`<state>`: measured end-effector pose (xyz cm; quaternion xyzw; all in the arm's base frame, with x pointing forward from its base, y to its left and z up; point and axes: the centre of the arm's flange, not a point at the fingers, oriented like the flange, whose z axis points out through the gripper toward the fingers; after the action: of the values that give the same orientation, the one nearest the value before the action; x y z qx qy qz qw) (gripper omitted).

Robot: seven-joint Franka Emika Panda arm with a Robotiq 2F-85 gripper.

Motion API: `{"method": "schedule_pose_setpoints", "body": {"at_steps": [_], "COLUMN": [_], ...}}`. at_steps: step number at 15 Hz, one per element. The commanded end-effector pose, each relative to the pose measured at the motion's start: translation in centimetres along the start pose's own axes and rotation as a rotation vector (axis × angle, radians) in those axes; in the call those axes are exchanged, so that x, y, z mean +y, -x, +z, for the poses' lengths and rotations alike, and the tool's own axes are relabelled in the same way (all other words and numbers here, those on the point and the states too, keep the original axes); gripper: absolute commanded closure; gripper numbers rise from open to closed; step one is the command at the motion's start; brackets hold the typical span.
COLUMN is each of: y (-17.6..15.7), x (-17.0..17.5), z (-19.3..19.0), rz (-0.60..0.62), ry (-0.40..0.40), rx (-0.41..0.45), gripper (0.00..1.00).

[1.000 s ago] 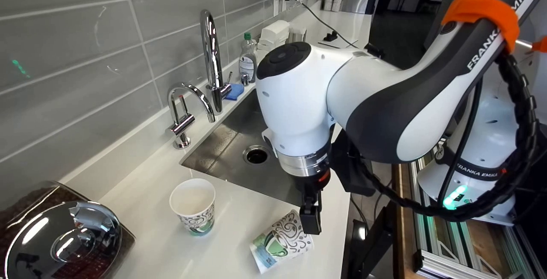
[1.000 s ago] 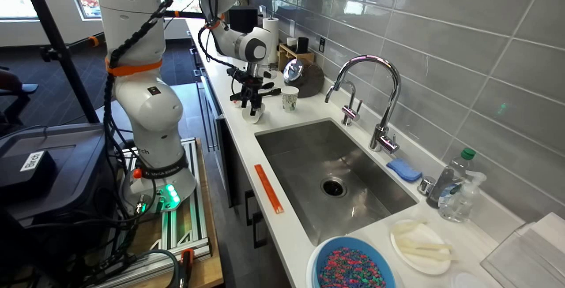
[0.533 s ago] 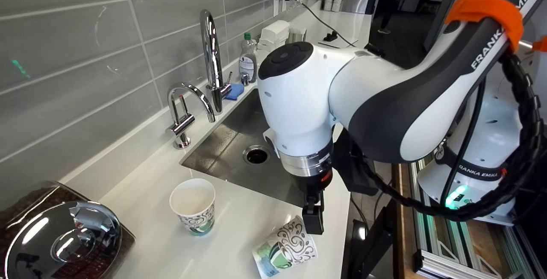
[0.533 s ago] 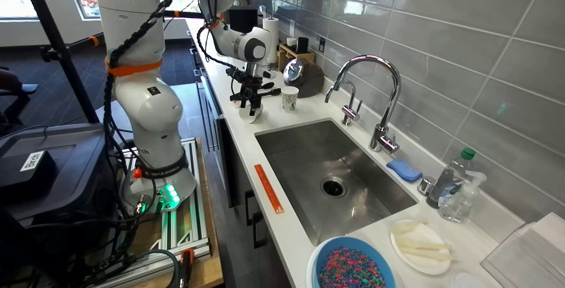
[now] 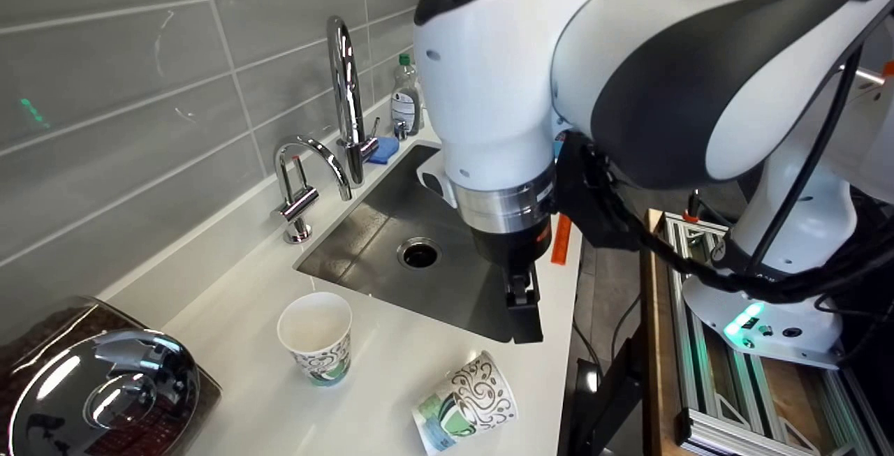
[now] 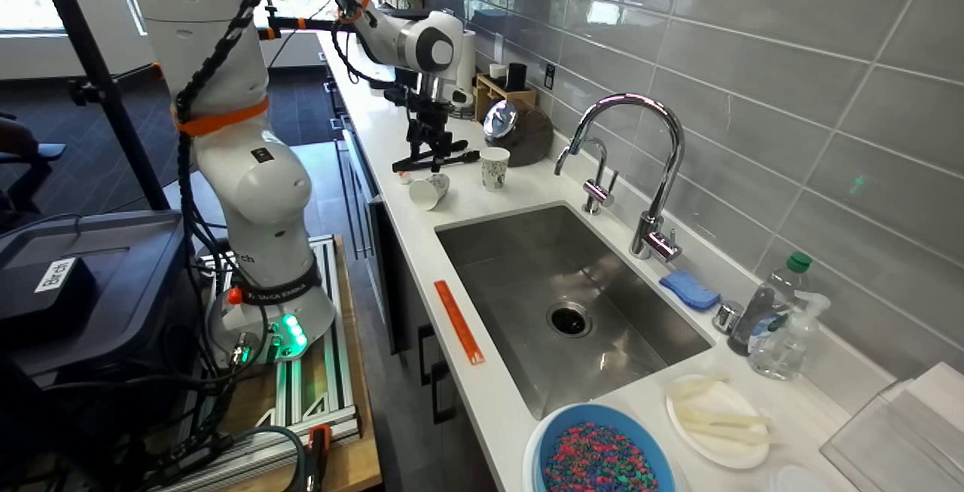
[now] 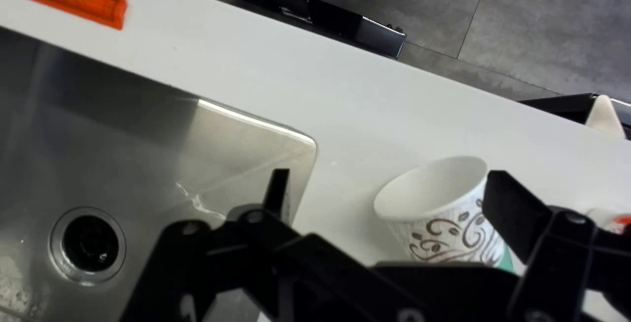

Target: Pick up the cup on the right and put it upside down

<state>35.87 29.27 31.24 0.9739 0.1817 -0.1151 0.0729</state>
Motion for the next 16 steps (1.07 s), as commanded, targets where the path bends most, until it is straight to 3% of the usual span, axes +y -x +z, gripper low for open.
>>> {"method": "schedule_pose_setpoints", "body": {"at_steps": [1,5,9,16], "y": [-2.4,-6.4,-10.0,-13.5], "x": [-0.4,-2.4,-4.5,-8.5], "z": [-3.8,-5.3,-3.7,0.2], "rz": [-0.148,-0.323,-0.456,-0.558], "ry": [0.013,0.006,0.02,0.034], "rx": [0.014,0.027,0.019,-0.022], "gripper": [0.0,0.0,0.0,0.0]}}
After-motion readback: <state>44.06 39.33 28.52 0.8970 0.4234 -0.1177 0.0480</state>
